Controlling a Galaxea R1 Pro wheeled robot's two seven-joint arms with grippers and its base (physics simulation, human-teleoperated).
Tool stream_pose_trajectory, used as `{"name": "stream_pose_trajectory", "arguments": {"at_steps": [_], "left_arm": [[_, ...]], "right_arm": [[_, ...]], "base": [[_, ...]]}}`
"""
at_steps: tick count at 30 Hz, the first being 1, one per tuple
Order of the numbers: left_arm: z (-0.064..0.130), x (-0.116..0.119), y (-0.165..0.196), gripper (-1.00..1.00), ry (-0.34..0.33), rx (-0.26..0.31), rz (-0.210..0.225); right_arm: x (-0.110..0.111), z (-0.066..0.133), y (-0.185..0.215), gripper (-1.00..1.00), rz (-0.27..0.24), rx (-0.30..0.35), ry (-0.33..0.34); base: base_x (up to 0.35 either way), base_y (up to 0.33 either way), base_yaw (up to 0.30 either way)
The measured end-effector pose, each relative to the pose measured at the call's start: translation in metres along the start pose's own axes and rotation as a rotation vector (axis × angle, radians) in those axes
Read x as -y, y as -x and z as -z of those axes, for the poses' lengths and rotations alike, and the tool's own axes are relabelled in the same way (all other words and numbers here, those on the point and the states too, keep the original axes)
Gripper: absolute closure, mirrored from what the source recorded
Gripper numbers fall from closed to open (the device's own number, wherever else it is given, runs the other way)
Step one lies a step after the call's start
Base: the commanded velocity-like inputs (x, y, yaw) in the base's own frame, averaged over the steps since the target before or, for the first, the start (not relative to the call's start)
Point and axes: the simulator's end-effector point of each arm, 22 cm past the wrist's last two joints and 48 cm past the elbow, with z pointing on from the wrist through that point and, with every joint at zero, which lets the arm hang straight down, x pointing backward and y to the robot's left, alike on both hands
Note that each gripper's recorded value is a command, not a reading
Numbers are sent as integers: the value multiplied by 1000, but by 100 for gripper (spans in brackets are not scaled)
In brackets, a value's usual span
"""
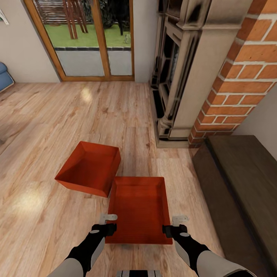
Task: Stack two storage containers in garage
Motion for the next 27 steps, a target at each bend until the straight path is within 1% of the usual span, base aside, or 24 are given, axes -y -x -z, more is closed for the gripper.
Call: {"name": "stream_pose_trajectory", "arguments": {"at_steps": [13, 27], "left_arm": [[-24, 0, -13, -100, 0, 3, 0], [-24, 0, -13, -100, 0, 4, 0]], "right_arm": [[0, -24, -14, -100, 1, 4, -2], [2, -24, -13, -100, -1, 8, -3]], "base": [[0, 0, 0], [0, 0, 0]]}}
